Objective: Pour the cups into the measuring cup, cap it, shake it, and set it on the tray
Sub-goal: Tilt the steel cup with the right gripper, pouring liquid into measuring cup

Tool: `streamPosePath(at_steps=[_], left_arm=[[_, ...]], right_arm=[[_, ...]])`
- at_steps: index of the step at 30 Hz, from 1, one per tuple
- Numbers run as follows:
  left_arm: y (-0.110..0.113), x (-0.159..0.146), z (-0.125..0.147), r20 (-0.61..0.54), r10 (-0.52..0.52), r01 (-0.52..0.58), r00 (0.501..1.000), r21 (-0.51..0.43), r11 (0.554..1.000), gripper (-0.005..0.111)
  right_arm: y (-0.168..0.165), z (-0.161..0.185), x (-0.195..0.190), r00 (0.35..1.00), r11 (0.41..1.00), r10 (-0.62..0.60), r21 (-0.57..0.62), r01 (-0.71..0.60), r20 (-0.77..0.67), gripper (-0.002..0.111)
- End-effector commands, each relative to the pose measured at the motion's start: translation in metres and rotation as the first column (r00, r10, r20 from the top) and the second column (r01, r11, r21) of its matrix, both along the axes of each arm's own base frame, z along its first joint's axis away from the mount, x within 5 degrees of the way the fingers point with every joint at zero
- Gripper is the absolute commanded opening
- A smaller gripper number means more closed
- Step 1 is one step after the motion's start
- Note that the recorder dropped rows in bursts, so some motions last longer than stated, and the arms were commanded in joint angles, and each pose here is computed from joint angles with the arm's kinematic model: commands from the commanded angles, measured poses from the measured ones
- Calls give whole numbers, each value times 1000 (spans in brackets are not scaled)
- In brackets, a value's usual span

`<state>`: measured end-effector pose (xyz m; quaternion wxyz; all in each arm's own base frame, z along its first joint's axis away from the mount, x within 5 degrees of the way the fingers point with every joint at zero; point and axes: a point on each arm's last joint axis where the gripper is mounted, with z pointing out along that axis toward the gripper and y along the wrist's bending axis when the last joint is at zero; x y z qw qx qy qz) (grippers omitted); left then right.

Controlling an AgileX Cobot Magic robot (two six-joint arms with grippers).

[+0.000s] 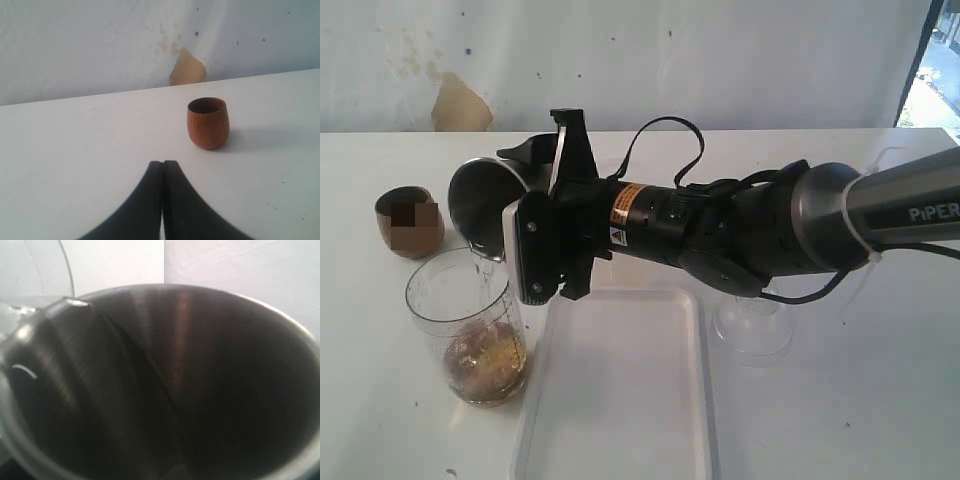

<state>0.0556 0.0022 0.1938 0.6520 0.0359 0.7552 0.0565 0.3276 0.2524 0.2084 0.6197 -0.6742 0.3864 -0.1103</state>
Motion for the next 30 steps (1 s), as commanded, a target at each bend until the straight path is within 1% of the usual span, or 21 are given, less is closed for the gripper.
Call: streamPosePath(at_steps=[1,22,30], left_arm=[[0,0,-1,2,-2,2,1000,-2,1000,0],[0,0,-1,2,-2,2,1000,-2,1000,0],[0,0,-1,2,-2,2,1000,-2,1000,0]], right_arm=[[0,16,2,998,999,3,53,-7,65,0],[0,16,2,996,999,8,36,-11,85,0],[-1,16,3,998,998,-24,65,19,65,0]])
